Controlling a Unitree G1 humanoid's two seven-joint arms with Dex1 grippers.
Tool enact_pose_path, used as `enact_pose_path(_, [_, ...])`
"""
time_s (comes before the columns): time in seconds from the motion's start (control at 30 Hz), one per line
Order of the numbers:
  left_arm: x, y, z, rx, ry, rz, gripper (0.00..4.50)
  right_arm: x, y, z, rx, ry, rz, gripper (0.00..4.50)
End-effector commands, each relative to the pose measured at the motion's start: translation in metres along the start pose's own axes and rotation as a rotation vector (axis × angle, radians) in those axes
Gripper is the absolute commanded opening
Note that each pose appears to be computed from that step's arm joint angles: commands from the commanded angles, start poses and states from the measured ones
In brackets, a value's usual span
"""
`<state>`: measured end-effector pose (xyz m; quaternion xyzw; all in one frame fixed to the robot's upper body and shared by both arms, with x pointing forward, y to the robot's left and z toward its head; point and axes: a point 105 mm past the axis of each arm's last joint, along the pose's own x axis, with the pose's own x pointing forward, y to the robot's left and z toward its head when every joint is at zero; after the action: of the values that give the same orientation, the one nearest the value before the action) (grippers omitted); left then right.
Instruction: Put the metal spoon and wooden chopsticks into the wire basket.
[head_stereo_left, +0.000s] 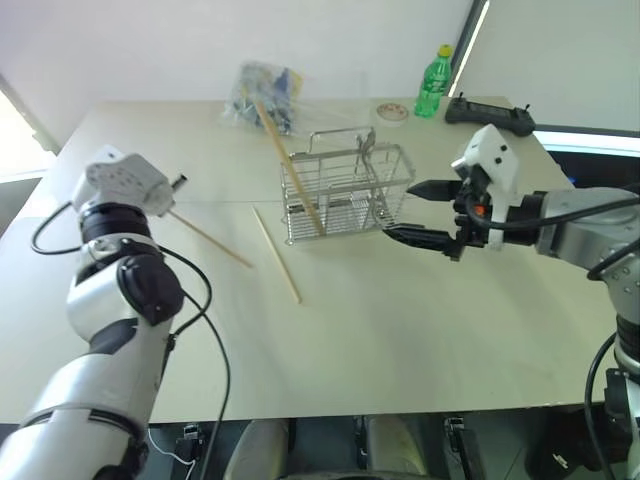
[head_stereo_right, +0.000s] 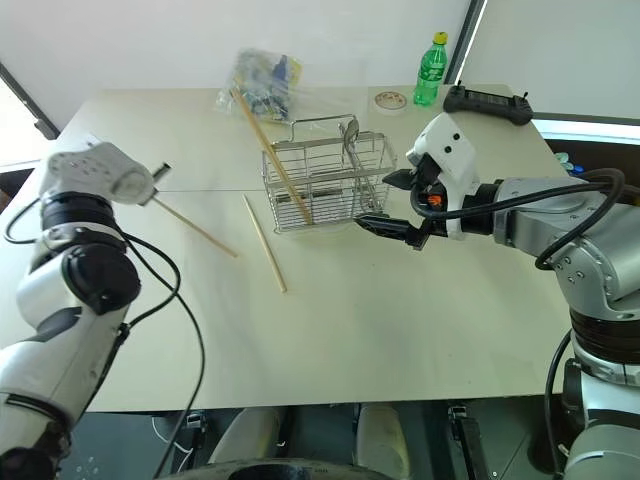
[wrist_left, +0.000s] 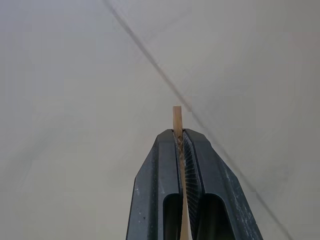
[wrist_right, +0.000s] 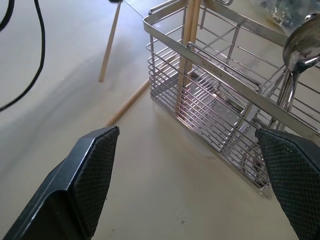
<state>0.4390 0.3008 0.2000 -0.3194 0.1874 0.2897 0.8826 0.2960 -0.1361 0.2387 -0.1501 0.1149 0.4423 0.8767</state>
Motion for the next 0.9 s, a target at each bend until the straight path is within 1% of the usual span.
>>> enact_pose_path(0.03, [-0.034, -0.040, 0.073, -0.037, -0.292, -0.288, 0.06, -0.003, 0.000, 0.004, -0.010, -0.016, -0.013, 4.50])
enact_pose_path(0.1, [-0.062, -0.066, 0.101, -0.080, -0.417, -0.514, 0.06, -0.004, 0.000, 0.004, -0.003, -0.016, -0.013, 4.50])
enact_pose_path(0.17, [-0.107, -0.097, 0.121, -0.059, -0.548, -0.805, 0.06, -0.005, 0.000, 0.003, 0.006, -0.015, -0.015, 4.50])
enact_pose_path(0.23, [-0.149, -0.113, 0.130, -0.056, -0.625, -1.023, 0.06, -0.004, 0.001, 0.001, 0.019, -0.016, -0.019, 4.50])
enact_pose_path(0.3, [-0.178, -0.119, 0.131, -0.043, -0.661, -1.149, 0.06, -0.004, 0.003, -0.003, 0.031, -0.013, -0.025, 4.50])
enact_pose_path(0.37, [-0.199, -0.124, 0.128, -0.007, -0.682, -1.236, 0.06, -0.005, 0.005, -0.005, 0.041, -0.012, -0.025, 4.50])
enact_pose_path(0.43, [-0.219, -0.133, 0.118, 0.041, -0.679, -1.323, 0.06, -0.006, 0.006, -0.007, 0.049, -0.011, -0.032, 4.50])
enact_pose_path(0.57, [-0.243, -0.146, 0.095, 0.158, -0.683, -1.431, 0.06, -0.007, 0.005, -0.009, 0.069, -0.020, -0.050, 4.50])
enact_pose_path(0.63, [-0.252, -0.154, 0.077, 0.284, -0.713, -1.471, 0.06, -0.007, 0.005, -0.009, 0.075, -0.024, -0.058, 4.50])
enact_pose_path(0.7, [-0.254, -0.163, 0.051, 0.461, -0.766, -1.485, 0.06, -0.008, 0.006, -0.009, 0.075, -0.029, -0.067, 4.50])
enact_pose_path(0.73, [-0.253, -0.166, 0.041, 0.495, -0.765, -1.498, 0.06, -0.009, 0.006, -0.008, 0.077, -0.033, -0.073, 4.50])
enact_pose_path(0.77, [-0.251, -0.169, 0.032, 0.507, -0.756, -1.506, 0.06, -0.011, 0.005, -0.007, 0.081, -0.038, -0.080, 4.50])
enact_pose_path(0.9, [-0.242, -0.177, 0.011, 0.502, -0.709, -1.533, 0.06, -0.014, 0.005, -0.007, 0.090, -0.045, -0.103, 4.50])
